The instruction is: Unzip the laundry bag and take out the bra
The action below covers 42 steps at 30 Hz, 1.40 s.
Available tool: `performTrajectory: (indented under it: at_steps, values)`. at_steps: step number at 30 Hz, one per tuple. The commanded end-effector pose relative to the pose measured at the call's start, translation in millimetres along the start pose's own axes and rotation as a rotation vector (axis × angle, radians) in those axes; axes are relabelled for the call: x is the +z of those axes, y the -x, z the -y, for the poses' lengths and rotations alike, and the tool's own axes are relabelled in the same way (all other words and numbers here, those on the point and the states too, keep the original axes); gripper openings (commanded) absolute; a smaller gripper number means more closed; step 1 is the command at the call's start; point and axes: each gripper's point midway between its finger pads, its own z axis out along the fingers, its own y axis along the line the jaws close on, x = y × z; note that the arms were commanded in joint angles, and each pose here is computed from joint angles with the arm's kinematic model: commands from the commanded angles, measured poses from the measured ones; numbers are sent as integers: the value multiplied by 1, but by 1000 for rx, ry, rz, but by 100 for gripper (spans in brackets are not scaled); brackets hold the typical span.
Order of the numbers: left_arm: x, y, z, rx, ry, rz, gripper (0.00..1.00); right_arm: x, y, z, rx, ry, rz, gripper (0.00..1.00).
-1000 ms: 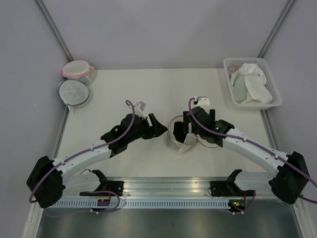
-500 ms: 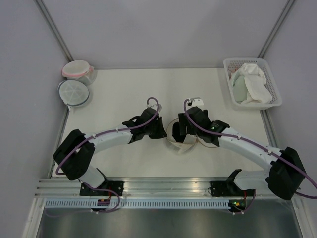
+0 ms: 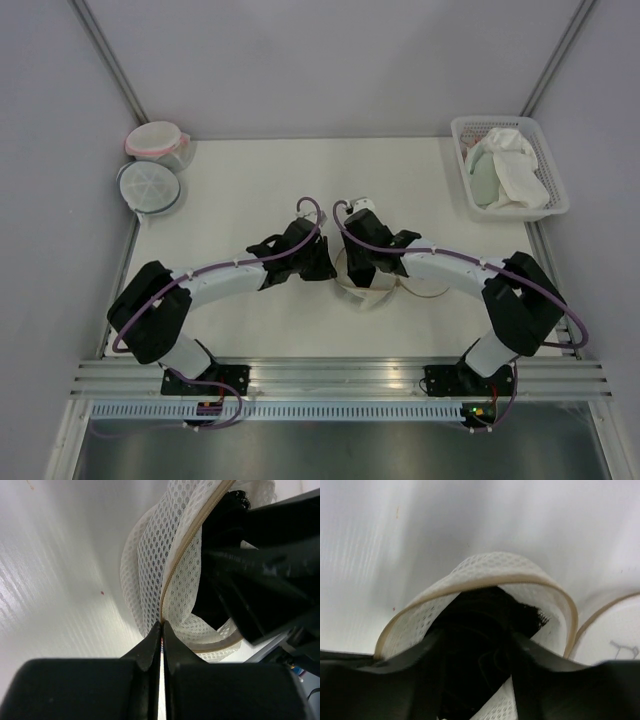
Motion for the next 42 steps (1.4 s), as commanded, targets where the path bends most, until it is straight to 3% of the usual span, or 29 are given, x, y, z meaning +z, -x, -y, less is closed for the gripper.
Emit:
performTrajectory:
  at_steps: [1, 2, 3, 6, 9, 13, 16, 22, 27, 33, 37, 42]
  values:
    - [-7, 3, 7, 24, -42, 15, 2, 13, 25, 2, -11, -43, 65, 48]
    - [-6, 2, 7, 24, -42, 15, 2, 16, 24, 3, -15, -53, 61, 39]
    - [-6, 1, 6, 23, -42, 13, 2, 17, 27, 5, -18, -70, 66, 22]
    - [-7, -1, 5, 19, -42, 8, 2, 14, 24, 9, -20, -80, 50, 0]
    - [-7, -3, 3, 14, -39, 6, 2, -20, 38, 1, 9, 14, 122, 0]
    - [-8, -2, 3, 12, -42, 12, 2, -104, 64, -44, -5, 375, 219, 1]
    - [-6, -1, 2, 9, -35, 18, 2, -148, 78, -57, -11, 504, 272, 0]
    - [-3, -10, 0, -18, -46, 0, 2, -190, 121, -50, 99, 547, 489, 1]
    - [-13, -10, -1, -21, -50, 22, 2, -223, 144, -61, 192, 764, 519, 0]
    - [-26, -8, 1, -16, -62, 36, 2, -231, 174, -18, 288, 548, 669, 0]
    - [-34, -16, 8, -34, -108, 10, 2, -228, 204, 43, 383, 208, 763, 0]
    - [-50, -27, 7, -50, -138, 1, 2, -240, 246, 102, 473, -90, 863, 0]
